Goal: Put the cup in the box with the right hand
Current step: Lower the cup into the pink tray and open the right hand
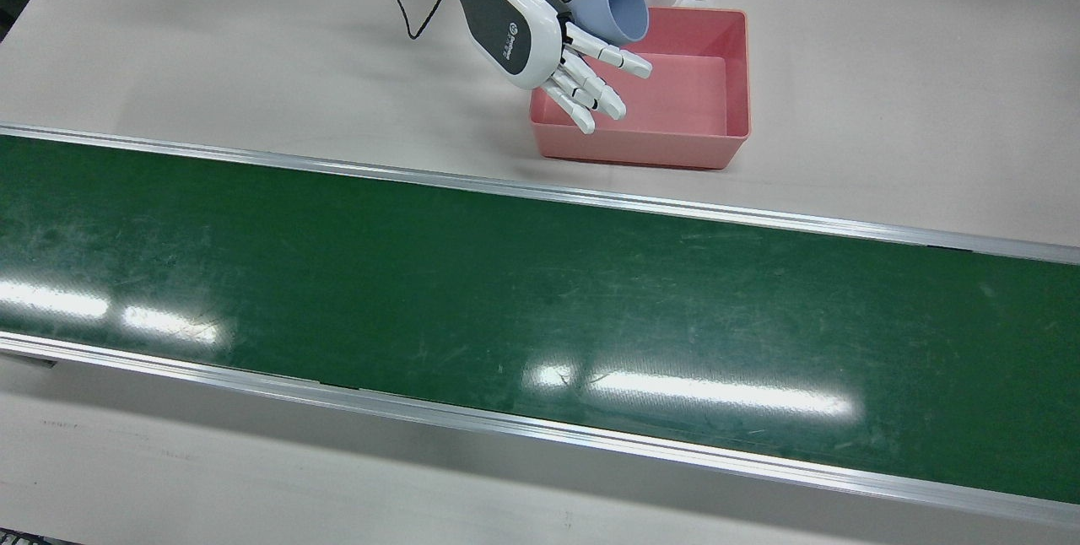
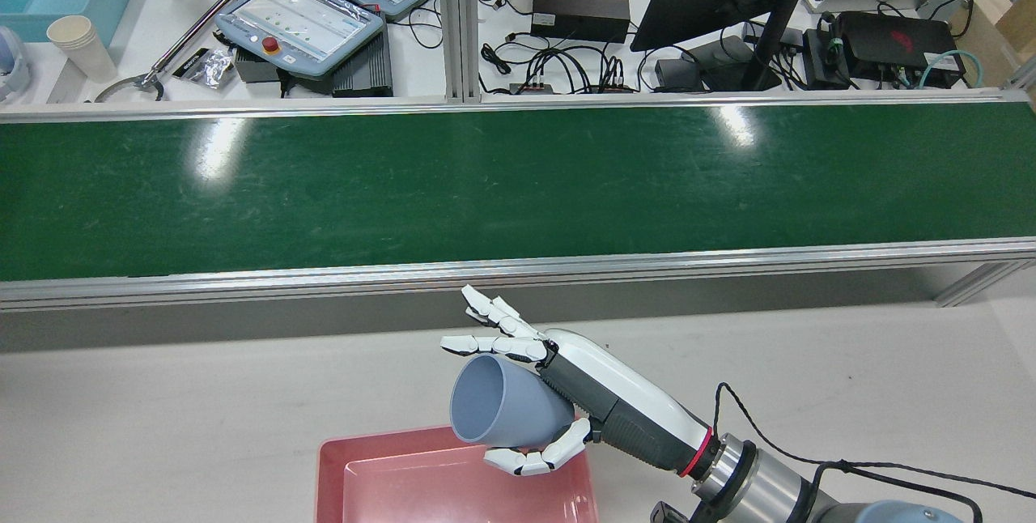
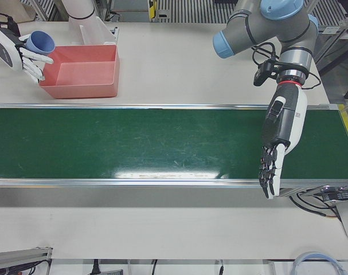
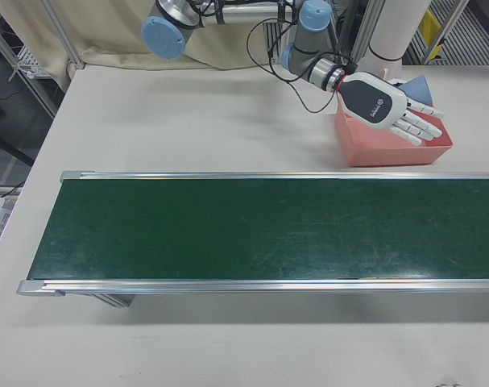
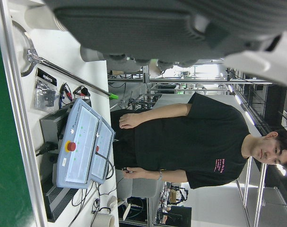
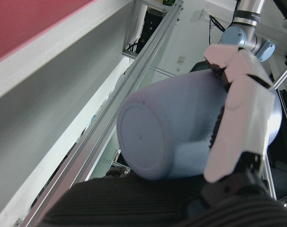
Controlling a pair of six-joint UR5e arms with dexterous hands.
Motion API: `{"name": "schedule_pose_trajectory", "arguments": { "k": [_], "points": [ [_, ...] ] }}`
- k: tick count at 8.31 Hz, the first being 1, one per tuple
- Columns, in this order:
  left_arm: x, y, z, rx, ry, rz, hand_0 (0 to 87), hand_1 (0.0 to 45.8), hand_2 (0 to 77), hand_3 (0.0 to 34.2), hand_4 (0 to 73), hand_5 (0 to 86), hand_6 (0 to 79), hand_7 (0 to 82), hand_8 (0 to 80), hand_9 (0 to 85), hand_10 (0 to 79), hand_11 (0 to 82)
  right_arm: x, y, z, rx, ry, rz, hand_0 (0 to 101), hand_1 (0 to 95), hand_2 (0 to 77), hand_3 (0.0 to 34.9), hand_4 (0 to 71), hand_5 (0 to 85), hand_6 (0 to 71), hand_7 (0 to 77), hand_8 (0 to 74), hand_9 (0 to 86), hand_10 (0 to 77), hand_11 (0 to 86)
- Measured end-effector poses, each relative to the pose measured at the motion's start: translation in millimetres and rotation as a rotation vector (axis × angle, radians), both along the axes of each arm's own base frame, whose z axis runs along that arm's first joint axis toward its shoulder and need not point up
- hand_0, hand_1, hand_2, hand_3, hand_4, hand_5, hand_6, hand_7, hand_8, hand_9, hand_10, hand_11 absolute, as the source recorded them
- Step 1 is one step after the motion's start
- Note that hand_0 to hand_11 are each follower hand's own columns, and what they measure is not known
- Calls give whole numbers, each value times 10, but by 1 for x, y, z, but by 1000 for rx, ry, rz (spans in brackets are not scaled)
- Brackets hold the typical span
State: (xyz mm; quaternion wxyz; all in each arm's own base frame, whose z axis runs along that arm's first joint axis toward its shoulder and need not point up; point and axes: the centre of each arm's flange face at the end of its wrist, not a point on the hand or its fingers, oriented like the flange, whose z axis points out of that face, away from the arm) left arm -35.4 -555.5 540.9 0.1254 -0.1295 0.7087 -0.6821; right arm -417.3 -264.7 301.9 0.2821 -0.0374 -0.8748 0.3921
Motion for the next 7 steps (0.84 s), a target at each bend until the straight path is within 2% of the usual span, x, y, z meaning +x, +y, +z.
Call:
{"name": "schedule_pose_trajectory", "arguments": {
  "k": [1,2,3,5,6,7],
  "points": [
    [0,0,0,0,0,0,0,5,11,0,11,5,5,5,0,0,0,0,-1,1,0,0,-1,-4,488,256,316,0,0,65,33,27,5,76,0,11],
    [0,0,0,0,0,0,0,5,11,0,11,5,5,5,0,0,0,0,-2,2,0,0,-2,-6,495,256,316,0,0,65,33,114,5,11,0,11],
    [0,0,0,0,0,0,0,5,11,0,11,5,5,5,0,0,0,0,-2,3,0,0,-2,-7,498,256,322,0,0,65,33,98,5,11,0,11],
    [0,0,0,1,0,0,0,5,11,0,11,5,5,5,0,0,0,0,-3,4,0,0,-4,-10,493,251,333,0,0,60,33,114,5,11,0,11],
    [0,0,0,0,0,0,0,5,11,0,11,5,5,5,0,0,0,0,-4,5,0,-1,-3,-13,493,251,333,0,0,60,33,71,5,11,0,11],
    [0,0,1,0,0,0,0,5,11,0,11,5,5,5,0,0,0,0,-4,6,1,-1,-4,-15,435,82,338,0,0,22,33,109,5,11,0,11]
  ]
}}
